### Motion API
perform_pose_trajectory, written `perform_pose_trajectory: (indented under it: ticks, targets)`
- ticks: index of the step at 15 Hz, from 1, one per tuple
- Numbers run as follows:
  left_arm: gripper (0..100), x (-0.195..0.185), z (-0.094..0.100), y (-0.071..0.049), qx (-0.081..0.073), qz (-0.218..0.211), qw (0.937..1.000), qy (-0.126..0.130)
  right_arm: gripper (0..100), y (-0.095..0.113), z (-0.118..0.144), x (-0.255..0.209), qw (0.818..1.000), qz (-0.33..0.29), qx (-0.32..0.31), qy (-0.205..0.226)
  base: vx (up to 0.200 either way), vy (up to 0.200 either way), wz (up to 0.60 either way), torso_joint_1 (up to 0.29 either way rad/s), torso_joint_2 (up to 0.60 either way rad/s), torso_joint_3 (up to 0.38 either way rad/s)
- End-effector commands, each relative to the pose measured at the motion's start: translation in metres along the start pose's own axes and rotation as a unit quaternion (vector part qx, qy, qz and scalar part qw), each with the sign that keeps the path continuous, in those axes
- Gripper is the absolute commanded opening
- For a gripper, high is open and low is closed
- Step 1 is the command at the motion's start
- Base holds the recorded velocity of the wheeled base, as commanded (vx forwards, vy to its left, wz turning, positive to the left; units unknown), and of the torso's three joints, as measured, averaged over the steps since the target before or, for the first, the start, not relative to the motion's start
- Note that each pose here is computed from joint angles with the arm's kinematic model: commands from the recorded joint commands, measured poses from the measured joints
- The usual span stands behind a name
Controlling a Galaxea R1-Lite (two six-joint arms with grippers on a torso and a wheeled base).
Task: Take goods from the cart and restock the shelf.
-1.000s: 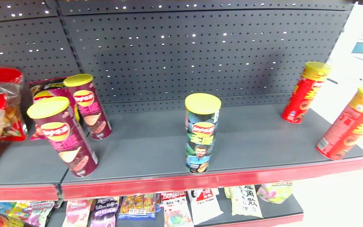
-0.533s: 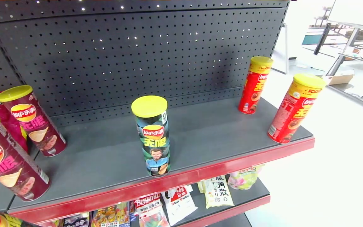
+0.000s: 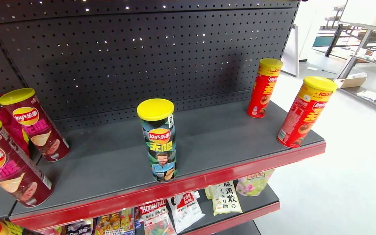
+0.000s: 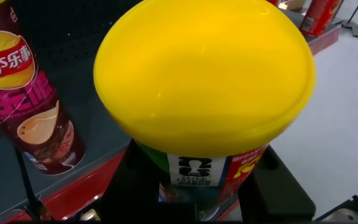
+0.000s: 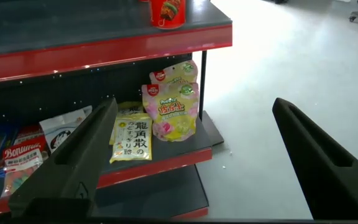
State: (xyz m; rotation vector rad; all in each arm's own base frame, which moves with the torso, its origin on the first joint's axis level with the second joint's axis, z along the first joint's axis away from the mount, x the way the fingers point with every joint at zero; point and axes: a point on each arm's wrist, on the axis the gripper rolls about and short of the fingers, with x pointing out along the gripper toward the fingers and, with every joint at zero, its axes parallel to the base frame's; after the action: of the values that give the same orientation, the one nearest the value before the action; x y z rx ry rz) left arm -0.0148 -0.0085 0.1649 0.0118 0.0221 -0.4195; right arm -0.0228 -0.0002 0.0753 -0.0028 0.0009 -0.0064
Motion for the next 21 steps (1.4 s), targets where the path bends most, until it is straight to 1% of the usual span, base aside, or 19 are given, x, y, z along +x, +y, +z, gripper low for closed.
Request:
perform_pose_trajectory:
  ticks: [1,3,4,5,8,10,11,12,13,14,15,16,18,19,21]
  targets:
    - [0,0.001,-0.001,0.000,-0.002,0.000,1.0000,0.004,100,0.000,0.000,0.000,1.000,0.000,0.000,0.000,0.000,0.000,0.00,0.000,0.00,0.000]
    - [0,0.005,0.000,0.002,-0.007,0.002,0.9998,0.016,100,0.000,0.000,0.000,1.000,0.000,0.000,0.000,0.000,0.000,0.00,0.000,0.00,0.000]
    - [0,0.011,0.002,0.005,-0.012,0.002,0.9994,0.031,100,0.000,0.000,0.000,1.000,0.000,0.001,0.000,0.000,0.000,0.00,0.000,0.00,0.000]
    - [0,0.015,0.004,0.006,-0.016,0.001,0.9991,0.040,100,0.000,0.000,0.000,1.000,0.000,0.001,0.000,0.000,0.000,0.00,0.000,0.00,0.000]
    - [0,0.022,0.009,0.009,-0.022,-0.003,0.9983,0.054,100,0.000,0.000,0.000,1.000,0.000,0.001,0.000,0.000,0.000,0.00,0.000,0.00,0.000]
    - [0,0.031,0.010,0.013,-0.030,-0.016,0.9964,0.078,100,0.000,0.000,0.000,1.000,0.000,0.001,0.000,0.000,0.000,0.00,0.000,0.00,0.000]
    - [0,0.036,0.014,0.014,-0.032,-0.027,0.9959,0.080,100,0.000,0.000,0.000,1.000,0.000,0.001,0.000,0.000,0.000,0.00,0.000,0.00,0.000]
    - [0,0.046,0.022,0.018,-0.036,-0.048,0.9942,0.089,100,0.000,0.000,0.000,1.000,0.000,0.001,0.000,0.000,0.000,0.00,0.000,0.00,0.000]
    - [0,0.057,0.031,0.022,-0.036,-0.056,0.9930,0.097,100,0.000,0.000,0.000,1.000,0.000,0.001,0.000,0.000,0.000,0.00,0.000,0.00,0.000]
    - [0,0.063,0.035,0.024,-0.038,-0.059,0.9923,0.103,100,0.000,0.000,0.000,1.000,0.000,0.001,0.000,0.000,0.000,0.00,0.000,0.00,0.000]
    - [0,0.088,0.053,0.033,-0.037,-0.063,0.9918,0.105,100,0.000,0.000,0.000,1.000,0.000,0.001,0.000,0.000,0.000,0.00,0.000,0.00,0.000]
    - [0,0.106,0.062,0.040,-0.035,-0.064,0.9923,0.101,100,0.000,0.000,0.000,1.000,0.001,0.001,0.000,0.000,0.000,0.00,0.000,0.00,0.000]
    - [0,0.144,0.073,0.053,-0.028,-0.065,0.9935,0.090,100,0.000,0.000,0.000,1.000,0.000,0.001,0.000,0.000,0.000,0.00,0.000,0.00,0.000]
    - [0,0.156,0.076,0.055,-0.026,-0.071,0.9932,0.089,100,0.000,0.000,0.000,1.000,0.000,0.001,0.000,0.000,0.000,0.00,0.000,0.00,0.000]
    - [0,0.174,0.077,0.054,-0.027,-0.087,0.9908,0.100,100,0.000,0.000,0.000,1.000,0.000,0.001,0.000,0.000,0.000,0.00,0.000,0.00,0.000]
